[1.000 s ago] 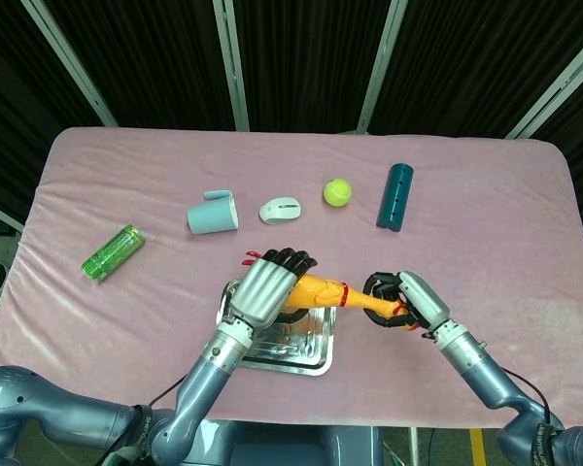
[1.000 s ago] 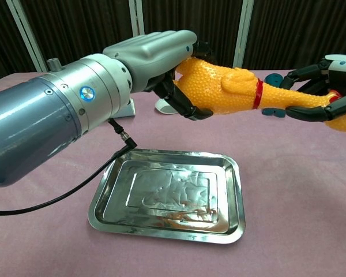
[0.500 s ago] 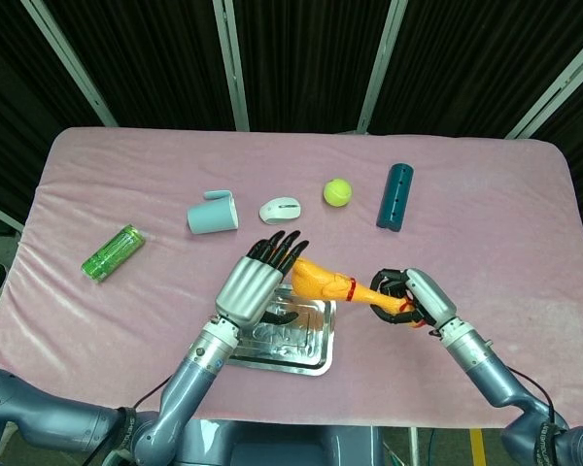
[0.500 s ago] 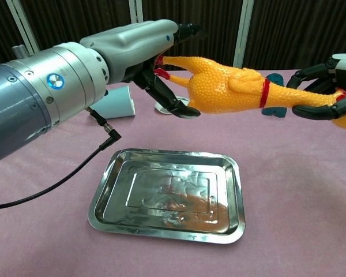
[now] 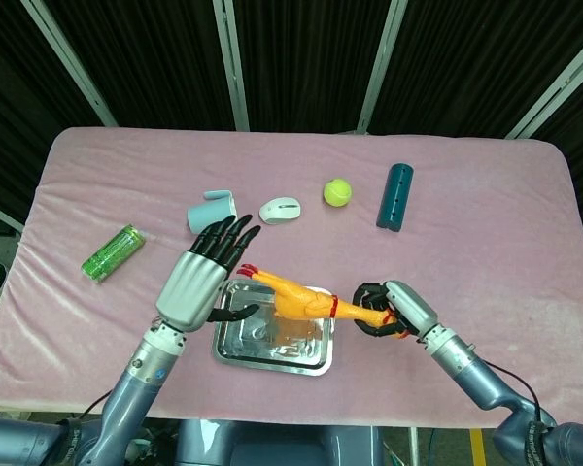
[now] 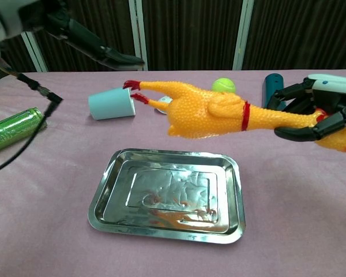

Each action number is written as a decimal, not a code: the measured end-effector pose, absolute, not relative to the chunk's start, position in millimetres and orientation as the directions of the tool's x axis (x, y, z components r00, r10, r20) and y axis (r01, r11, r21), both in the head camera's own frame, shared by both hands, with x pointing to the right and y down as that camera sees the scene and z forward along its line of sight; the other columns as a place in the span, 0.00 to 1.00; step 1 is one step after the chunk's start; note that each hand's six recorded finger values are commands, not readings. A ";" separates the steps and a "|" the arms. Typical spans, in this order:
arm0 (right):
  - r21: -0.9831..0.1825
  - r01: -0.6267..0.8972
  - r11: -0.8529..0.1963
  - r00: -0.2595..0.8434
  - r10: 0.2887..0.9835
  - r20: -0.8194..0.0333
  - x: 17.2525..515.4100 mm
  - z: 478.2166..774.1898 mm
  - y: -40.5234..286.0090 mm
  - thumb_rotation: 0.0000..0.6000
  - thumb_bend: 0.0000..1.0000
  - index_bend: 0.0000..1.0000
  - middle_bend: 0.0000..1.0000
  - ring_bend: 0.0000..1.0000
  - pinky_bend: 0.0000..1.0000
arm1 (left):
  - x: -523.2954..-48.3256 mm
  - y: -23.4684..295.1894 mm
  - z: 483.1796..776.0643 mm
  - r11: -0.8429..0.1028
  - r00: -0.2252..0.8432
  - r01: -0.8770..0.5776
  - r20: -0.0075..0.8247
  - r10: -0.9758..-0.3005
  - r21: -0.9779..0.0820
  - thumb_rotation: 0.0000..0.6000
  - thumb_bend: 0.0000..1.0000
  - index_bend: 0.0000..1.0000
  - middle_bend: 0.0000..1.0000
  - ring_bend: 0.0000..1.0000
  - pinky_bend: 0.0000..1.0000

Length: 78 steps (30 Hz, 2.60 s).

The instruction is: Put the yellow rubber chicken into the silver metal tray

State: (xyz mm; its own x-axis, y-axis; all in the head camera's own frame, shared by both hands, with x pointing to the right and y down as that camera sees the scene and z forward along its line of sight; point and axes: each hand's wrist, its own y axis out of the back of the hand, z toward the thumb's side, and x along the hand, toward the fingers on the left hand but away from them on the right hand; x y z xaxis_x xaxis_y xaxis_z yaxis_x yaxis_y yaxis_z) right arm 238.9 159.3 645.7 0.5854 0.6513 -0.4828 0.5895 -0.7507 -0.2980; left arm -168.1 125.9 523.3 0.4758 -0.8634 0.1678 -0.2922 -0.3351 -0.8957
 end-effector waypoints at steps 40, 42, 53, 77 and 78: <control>-0.491 0.192 -0.850 0.638 0.488 -0.595 195.8 707.2 177.1 1.00 0.08 0.00 0.05 0.00 0.02 | -274.4 123.2 536.5 -0.306 0.298 -0.267 0.224 -0.928 -0.914 0.96 0.08 0.00 0.00 0.00 0.12; -0.505 0.197 -0.840 0.635 0.502 -0.587 199.3 701.7 173.5 1.00 0.08 0.00 0.05 0.00 0.02 | -275.8 123.2 536.7 -0.306 0.296 -0.266 0.224 -0.929 -0.914 0.96 0.08 0.00 0.00 0.00 0.12; -0.620 0.295 -0.727 0.550 0.660 -0.511 250.7 656.7 139.1 1.00 0.30 0.18 0.22 0.15 0.21 | -301.5 121.3 538.0 -0.299 0.240 -0.224 0.245 -0.939 -0.928 1.00 0.08 0.00 0.00 0.00 0.10; -0.944 0.216 -0.251 0.022 0.968 -0.252 435.1 573.6 172.4 1.00 0.37 0.22 0.30 0.14 0.20 | -410.9 184.2 548.1 -0.328 0.023 -0.153 0.329 -0.944 -0.932 1.00 0.08 0.00 0.00 0.00 0.05; -0.944 0.213 -0.252 0.015 0.967 -0.254 436.8 572.6 176.8 1.00 0.37 0.21 0.29 0.14 0.19 | -413.0 190.1 548.9 -0.339 0.021 -0.150 0.340 -0.940 -0.929 1.00 0.08 0.00 0.00 0.00 0.05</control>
